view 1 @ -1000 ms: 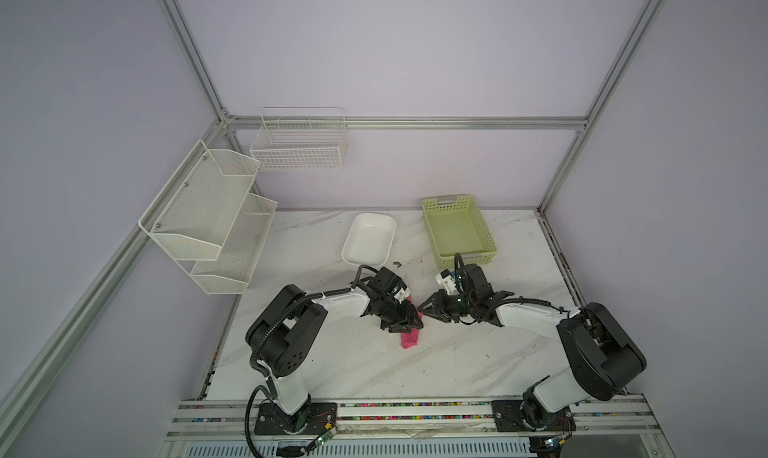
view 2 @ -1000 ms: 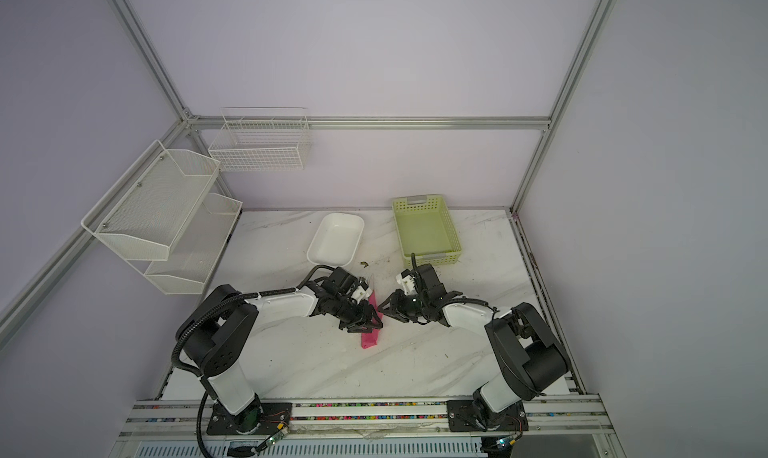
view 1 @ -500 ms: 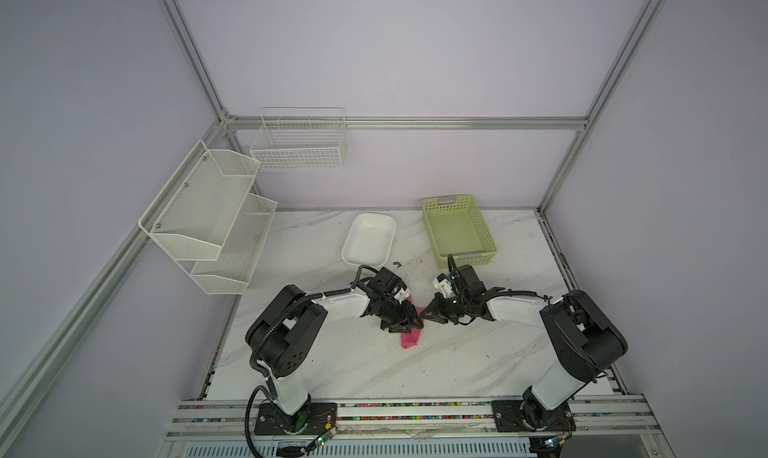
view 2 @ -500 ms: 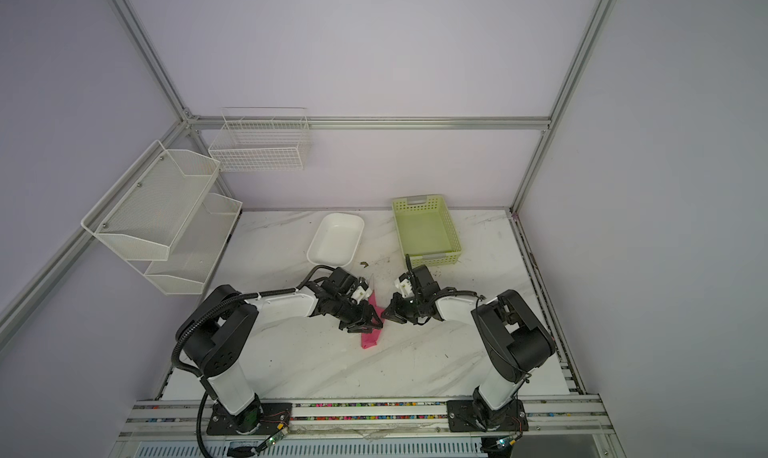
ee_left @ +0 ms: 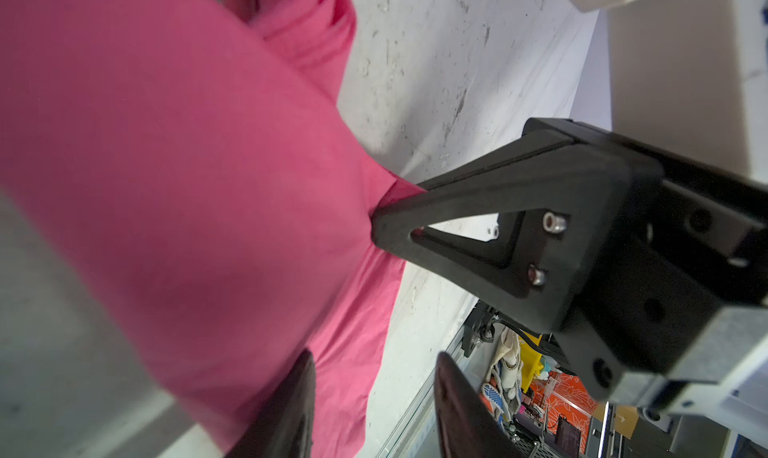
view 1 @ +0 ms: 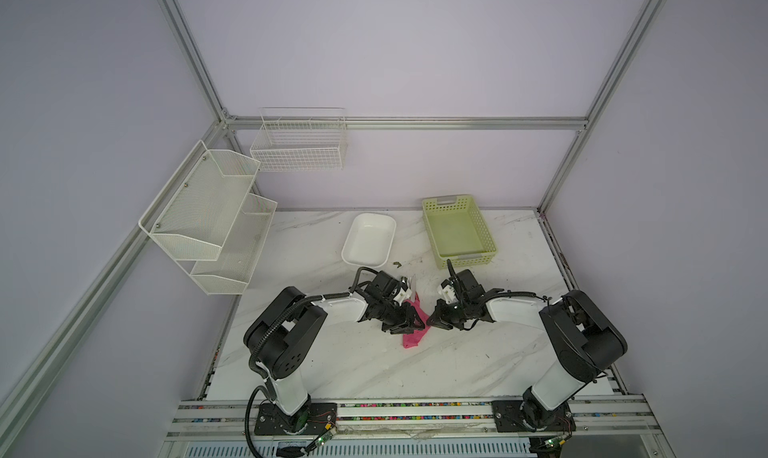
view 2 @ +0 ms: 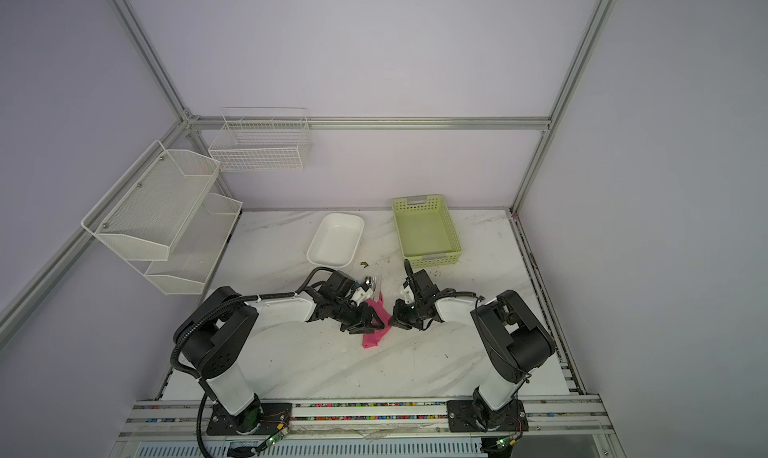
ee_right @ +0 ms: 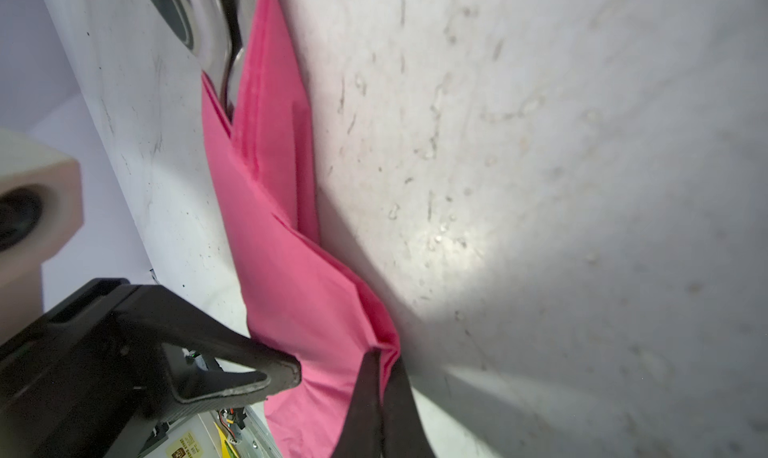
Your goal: Place the utensils on the paper napkin and roll it up
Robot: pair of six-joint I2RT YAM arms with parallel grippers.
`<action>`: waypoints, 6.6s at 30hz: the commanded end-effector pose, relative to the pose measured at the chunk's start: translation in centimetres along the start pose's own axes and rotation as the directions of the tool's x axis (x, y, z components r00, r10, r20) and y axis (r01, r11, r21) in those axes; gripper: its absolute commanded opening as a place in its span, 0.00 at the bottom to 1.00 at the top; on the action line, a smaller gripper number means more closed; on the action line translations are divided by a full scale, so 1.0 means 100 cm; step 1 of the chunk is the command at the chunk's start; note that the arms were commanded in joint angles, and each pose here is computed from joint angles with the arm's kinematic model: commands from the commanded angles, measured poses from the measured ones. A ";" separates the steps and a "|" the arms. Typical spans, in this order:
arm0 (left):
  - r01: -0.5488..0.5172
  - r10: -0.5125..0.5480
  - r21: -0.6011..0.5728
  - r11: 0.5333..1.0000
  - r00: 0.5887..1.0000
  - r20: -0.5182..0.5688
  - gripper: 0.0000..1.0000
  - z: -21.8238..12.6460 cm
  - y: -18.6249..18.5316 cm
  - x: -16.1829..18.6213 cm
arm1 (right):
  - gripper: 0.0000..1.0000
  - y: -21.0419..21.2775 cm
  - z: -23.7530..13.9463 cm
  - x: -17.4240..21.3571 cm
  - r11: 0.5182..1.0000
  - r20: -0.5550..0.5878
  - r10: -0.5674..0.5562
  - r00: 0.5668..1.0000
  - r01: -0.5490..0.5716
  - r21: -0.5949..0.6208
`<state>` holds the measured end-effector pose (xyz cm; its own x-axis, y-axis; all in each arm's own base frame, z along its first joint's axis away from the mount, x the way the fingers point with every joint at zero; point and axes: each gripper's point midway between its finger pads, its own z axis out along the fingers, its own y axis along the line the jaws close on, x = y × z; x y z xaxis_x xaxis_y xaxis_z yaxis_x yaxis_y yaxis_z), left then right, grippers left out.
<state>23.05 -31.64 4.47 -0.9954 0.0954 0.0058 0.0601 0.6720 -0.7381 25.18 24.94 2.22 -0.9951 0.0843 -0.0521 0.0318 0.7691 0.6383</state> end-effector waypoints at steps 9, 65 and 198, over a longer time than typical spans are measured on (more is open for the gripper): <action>0.146 -0.167 -0.217 0.965 0.983 -0.078 0.24 0.003 0.071 0.042 | 0.00 -0.032 -0.004 0.007 0.990 -0.002 0.030 1.000 -0.029 0.141; 0.144 -0.172 -0.239 0.960 0.980 -0.099 0.15 0.009 0.074 0.037 | 0.00 0.012 0.022 0.017 0.993 -0.074 -0.014 0.997 0.023 0.119; 0.224 -0.251 0.220 0.949 0.963 0.103 0.43 -0.002 0.039 -0.028 | 0.00 -0.051 0.053 0.044 0.988 -0.163 0.087 0.983 -0.065 0.140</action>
<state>29.21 -28.94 3.88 -0.9822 -0.1876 0.0047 -0.0943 0.4718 -0.8766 24.76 29.62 1.71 -0.9992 -0.0276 -0.0301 -0.0408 0.6616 0.7487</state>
